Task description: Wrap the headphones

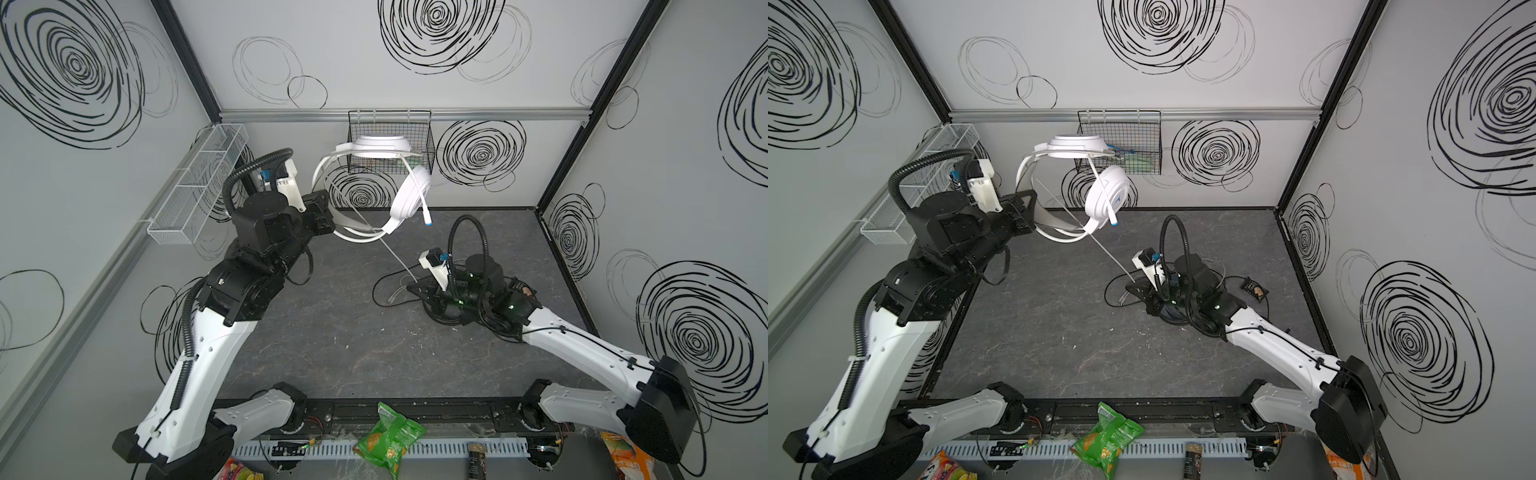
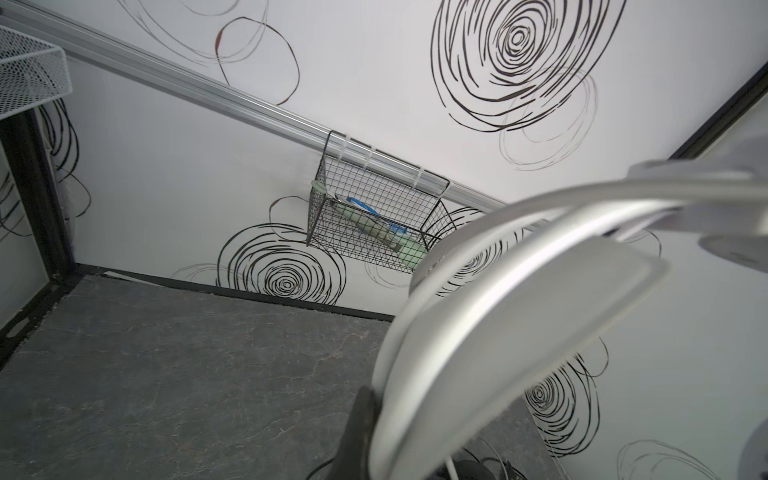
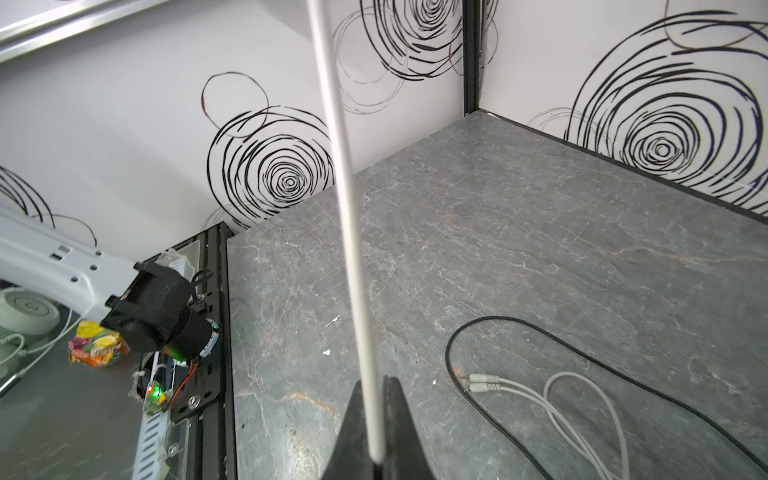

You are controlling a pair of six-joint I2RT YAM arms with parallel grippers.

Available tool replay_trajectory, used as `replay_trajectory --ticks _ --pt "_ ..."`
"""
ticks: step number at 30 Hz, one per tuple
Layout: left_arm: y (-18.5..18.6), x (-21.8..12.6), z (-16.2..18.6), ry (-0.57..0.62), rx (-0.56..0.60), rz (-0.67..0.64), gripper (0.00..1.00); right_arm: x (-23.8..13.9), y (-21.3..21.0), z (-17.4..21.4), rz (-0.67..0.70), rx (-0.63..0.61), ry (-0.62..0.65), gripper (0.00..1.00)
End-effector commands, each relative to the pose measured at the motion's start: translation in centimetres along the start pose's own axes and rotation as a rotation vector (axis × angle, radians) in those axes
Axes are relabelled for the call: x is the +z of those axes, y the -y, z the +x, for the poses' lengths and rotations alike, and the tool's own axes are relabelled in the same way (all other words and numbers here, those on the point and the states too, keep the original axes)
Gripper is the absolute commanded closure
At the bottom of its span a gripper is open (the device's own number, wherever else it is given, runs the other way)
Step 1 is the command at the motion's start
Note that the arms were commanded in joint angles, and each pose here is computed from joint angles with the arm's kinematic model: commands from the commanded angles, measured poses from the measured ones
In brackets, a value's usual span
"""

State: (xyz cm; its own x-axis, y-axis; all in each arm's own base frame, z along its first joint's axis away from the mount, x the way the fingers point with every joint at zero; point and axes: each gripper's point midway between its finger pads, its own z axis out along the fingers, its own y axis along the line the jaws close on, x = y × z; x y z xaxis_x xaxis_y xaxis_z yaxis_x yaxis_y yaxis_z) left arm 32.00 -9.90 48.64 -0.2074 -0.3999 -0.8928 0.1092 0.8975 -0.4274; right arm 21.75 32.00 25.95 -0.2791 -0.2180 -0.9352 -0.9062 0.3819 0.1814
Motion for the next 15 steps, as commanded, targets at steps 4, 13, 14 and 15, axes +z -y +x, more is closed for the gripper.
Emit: replay_trajectory --ticks 4,13,14,15 --pt "-2.5 0.4 -3.3 0.184 -0.027 -0.114 1.00 -1.8 -1.8 0.1 0.090 -0.107 -0.089 1.00" --pt "-6.7 2.0 0.1 0.154 0.083 -0.311 1.00 -3.2 -5.4 -3.1 0.124 -0.307 -0.140 1.00" --pt "-7.1 2.1 0.6 0.146 0.092 -0.329 1.00 -3.1 -5.8 -3.2 0.128 -0.347 -0.157 1.00" --pt "-7.6 2.3 1.2 0.134 0.103 -0.354 1.00 -3.0 -6.1 -3.4 0.142 -0.388 -0.172 1.00"
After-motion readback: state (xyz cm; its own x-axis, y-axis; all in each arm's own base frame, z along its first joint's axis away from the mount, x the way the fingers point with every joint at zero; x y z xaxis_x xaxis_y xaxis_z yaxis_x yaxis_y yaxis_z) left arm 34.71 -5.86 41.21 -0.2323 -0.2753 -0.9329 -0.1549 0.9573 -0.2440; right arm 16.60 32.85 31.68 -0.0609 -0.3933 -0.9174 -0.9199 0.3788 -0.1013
